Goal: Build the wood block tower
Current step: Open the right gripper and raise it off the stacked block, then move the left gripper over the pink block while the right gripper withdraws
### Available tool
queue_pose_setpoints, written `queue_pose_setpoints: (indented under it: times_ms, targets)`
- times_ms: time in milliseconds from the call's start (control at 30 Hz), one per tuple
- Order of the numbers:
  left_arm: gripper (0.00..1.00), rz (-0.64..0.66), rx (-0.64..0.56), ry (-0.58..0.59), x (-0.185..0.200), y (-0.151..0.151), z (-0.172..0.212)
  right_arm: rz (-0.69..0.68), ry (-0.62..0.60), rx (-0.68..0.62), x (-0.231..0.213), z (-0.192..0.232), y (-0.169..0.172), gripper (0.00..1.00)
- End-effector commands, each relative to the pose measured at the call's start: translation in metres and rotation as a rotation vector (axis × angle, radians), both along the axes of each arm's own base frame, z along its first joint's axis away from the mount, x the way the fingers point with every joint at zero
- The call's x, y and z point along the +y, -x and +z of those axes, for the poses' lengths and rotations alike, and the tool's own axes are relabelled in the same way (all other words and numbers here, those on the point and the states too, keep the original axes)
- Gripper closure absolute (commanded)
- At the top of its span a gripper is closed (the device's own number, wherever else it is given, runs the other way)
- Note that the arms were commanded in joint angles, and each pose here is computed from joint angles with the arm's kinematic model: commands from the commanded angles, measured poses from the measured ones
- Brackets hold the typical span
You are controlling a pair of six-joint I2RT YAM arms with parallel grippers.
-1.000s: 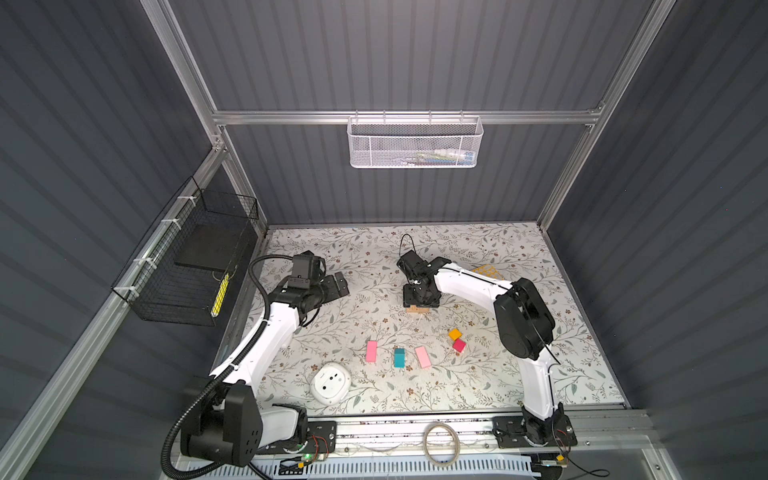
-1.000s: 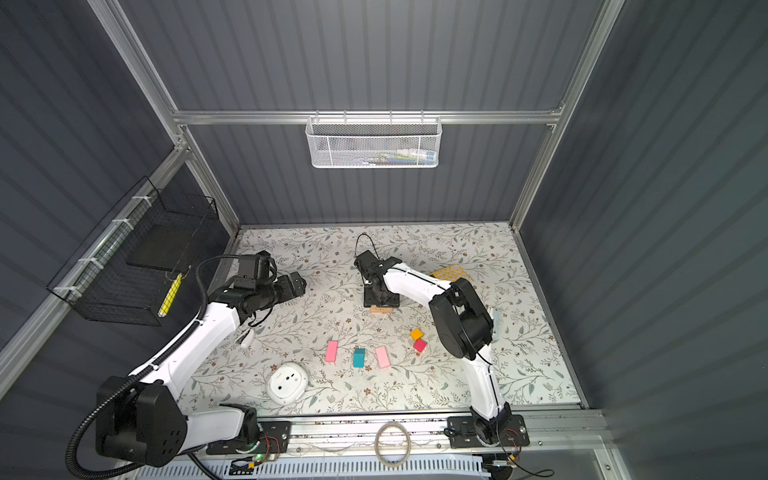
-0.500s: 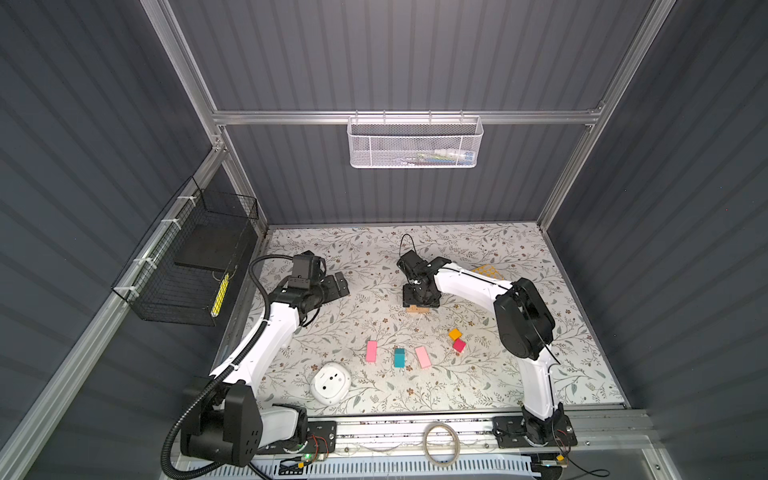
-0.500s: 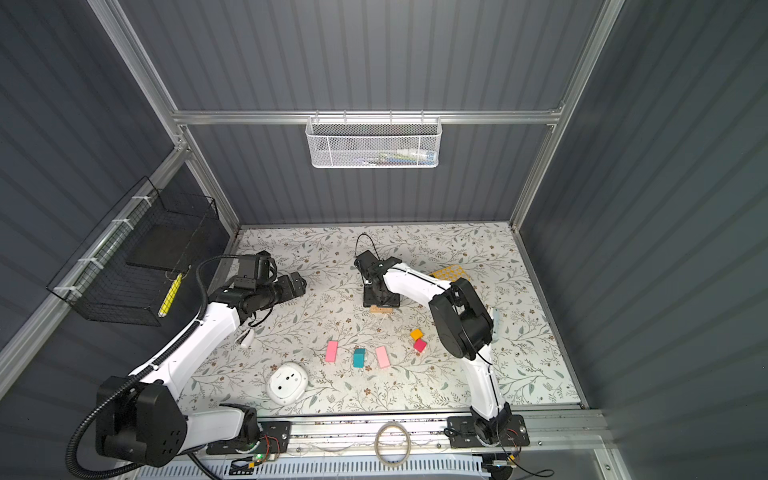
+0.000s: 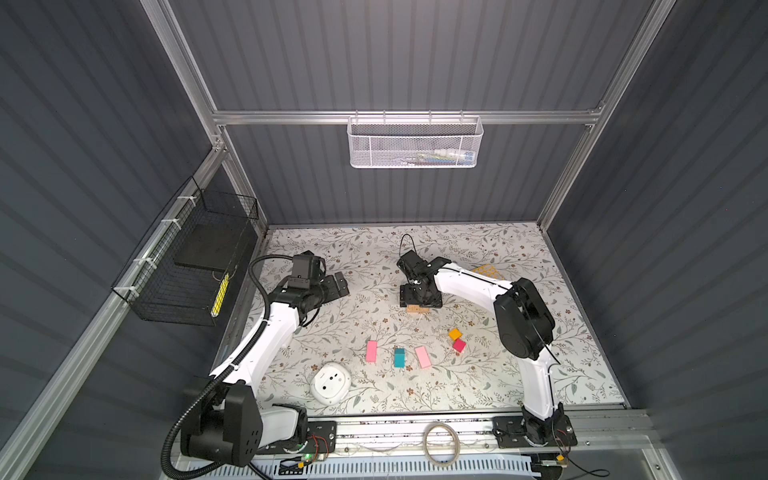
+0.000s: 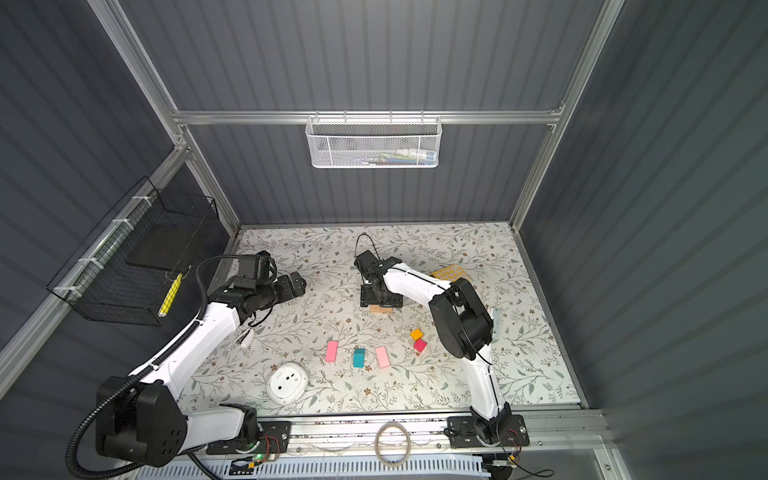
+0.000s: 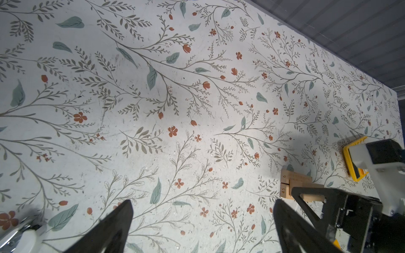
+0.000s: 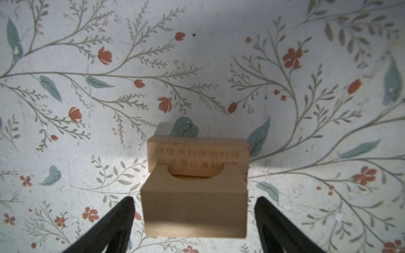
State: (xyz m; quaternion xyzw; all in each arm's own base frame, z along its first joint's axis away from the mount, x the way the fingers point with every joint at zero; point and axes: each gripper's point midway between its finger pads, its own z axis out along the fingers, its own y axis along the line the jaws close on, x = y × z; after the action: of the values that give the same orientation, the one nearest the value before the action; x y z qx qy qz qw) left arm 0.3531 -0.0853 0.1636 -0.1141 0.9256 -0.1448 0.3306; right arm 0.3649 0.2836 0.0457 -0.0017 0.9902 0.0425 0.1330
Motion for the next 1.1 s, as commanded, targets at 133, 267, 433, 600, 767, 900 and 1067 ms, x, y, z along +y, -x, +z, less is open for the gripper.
queue_pose_setpoints:
  times_ms: [133, 267, 433, 600, 767, 900, 1067]
  targets:
    - [0.0, -0.003, 0.01, -0.018, 0.005, 0.006, 0.0, -0.021, 0.0, -0.048, -0.008, 0.019, -0.002, 0.01]
    - [0.0, -0.002, 0.015, -0.018, 0.005, 0.006, -0.001, -0.03, -0.004, -0.075, -0.014, 0.033, 0.001, 0.01]
    - [0.0, 0.026, 0.055, -0.072, 0.015, 0.01, -0.006, -0.036, -0.013, -0.124, -0.023, 0.055, 0.005, 0.01]
    - [0.02, 0.016, 0.095, -0.116, 0.021, 0.017, -0.009, -0.032, -0.025, -0.181, -0.034, 0.078, 0.011, 0.01]
    - [0.06, -0.011, 0.127, -0.108, 0.017, 0.026, -0.01, -0.04, -0.06, -0.229, -0.047, 0.094, 0.018, 0.01]
    - [0.08, -0.046, 0.127, -0.062, 0.006, 0.03, -0.009, -0.038, -0.109, -0.272, -0.053, 0.109, 0.02, 0.01]
    - [0.1, -0.066, 0.13, -0.059, -0.007, 0.031, -0.005, -0.028, -0.155, -0.353, -0.062, 0.143, 0.017, 0.01]
